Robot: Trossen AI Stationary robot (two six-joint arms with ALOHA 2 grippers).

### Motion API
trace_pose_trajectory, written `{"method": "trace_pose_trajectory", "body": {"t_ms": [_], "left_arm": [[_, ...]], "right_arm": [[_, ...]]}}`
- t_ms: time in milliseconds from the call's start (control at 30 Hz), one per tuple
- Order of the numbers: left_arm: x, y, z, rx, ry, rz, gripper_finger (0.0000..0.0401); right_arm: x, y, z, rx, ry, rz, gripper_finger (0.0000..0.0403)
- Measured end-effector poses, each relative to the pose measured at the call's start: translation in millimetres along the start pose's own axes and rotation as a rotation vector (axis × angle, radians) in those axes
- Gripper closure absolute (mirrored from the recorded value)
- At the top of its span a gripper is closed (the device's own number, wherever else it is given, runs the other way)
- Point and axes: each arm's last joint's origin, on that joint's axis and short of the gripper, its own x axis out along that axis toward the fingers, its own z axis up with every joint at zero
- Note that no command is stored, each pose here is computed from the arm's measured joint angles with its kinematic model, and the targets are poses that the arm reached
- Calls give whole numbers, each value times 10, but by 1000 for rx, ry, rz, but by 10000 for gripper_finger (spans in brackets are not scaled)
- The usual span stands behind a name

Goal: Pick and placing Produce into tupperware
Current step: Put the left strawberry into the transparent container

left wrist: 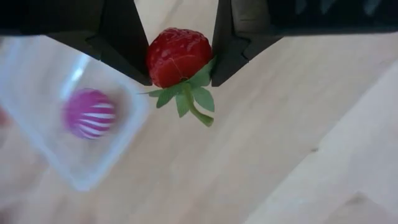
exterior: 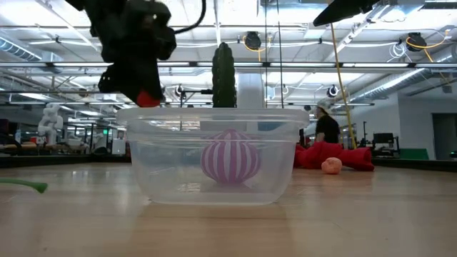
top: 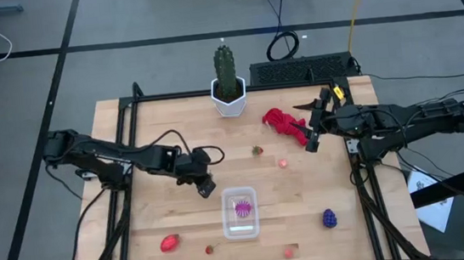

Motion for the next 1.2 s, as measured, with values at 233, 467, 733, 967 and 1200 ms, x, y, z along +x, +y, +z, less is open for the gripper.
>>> {"method": "trace_pose_trajectory", "body": {"t_ms": [233, 467, 733, 967, 1200], "left_arm": [[-139, -315, 11, 85, -34, -61, 247], [-296, -740, 79, 177, -21, 43, 247], [46, -1171, 140, 259, 104, 169, 247], [463, -1322, 151, 288, 203, 173, 247], [712, -1325, 117, 289, 232, 195, 247]], "right_arm": [[-1, -6, 24, -8, -22, -6, 183], [-2, -15, 56, -34, -49, -19, 183], [-7, -54, 44, -55, -13, -144, 183], [-9, -57, 43, -55, -10, -156, 183], [-9, -57, 43, -54, -9, -155, 183]]}}
